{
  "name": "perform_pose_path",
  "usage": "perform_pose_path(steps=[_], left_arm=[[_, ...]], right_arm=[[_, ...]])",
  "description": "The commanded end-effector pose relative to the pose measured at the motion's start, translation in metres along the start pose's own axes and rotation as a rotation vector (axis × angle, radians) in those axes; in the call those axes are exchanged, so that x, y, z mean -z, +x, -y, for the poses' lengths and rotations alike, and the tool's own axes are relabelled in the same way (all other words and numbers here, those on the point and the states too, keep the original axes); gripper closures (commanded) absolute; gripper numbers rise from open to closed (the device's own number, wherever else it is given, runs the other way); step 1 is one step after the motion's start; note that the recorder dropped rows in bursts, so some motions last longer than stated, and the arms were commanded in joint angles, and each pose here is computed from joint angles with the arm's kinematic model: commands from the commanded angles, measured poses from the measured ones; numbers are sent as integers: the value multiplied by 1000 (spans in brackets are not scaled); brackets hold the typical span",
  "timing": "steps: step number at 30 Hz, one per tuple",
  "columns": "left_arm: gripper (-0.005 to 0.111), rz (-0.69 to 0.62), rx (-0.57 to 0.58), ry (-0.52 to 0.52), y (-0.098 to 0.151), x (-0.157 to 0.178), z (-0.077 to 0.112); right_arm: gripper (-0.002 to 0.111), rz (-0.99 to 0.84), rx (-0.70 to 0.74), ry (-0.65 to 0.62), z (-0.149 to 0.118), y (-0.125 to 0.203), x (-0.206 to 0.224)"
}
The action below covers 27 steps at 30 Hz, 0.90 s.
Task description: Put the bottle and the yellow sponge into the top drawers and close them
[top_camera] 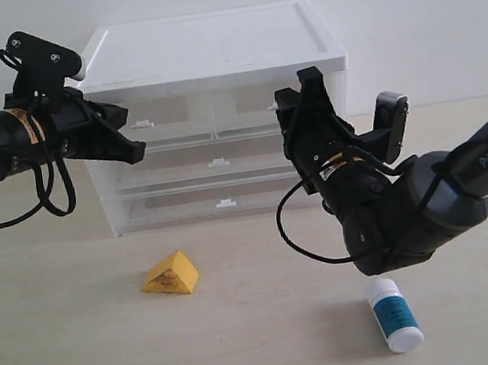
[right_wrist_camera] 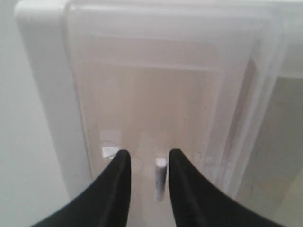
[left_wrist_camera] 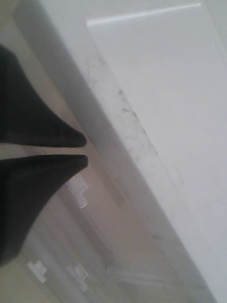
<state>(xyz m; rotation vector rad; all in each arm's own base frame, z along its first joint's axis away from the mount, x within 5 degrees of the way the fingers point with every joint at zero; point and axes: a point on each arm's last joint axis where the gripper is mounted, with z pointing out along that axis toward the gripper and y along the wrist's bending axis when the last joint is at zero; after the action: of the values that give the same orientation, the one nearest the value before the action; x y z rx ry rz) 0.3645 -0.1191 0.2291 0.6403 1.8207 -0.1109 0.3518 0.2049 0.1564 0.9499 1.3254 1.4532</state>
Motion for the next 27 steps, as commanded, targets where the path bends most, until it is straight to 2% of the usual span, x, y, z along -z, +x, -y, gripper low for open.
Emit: perform_pose_path(steps=[1,9,10,13,14,27], left_arm=[[103,47,19,-7,-7,1,-2],[103,47,19,-7,-7,1,-2],[103,45,19,-7,-7,1,-2],[103,45,19,-7,-7,1,-2],[103,45,19,-7,-7,1,-2],[103,45,19,-7,-7,1,-2]], right_arm=[[81,29,-32,-20,7,-3,-4],[82,36,-15,-18,9,-3,-5],[85,36,-13,-22,8,-2,-6],[106,40,-20,-39,4,-2,-10],[108,40,-21,-41,4,-2,-10],[108,61,4,-47,2,-3,-12]])
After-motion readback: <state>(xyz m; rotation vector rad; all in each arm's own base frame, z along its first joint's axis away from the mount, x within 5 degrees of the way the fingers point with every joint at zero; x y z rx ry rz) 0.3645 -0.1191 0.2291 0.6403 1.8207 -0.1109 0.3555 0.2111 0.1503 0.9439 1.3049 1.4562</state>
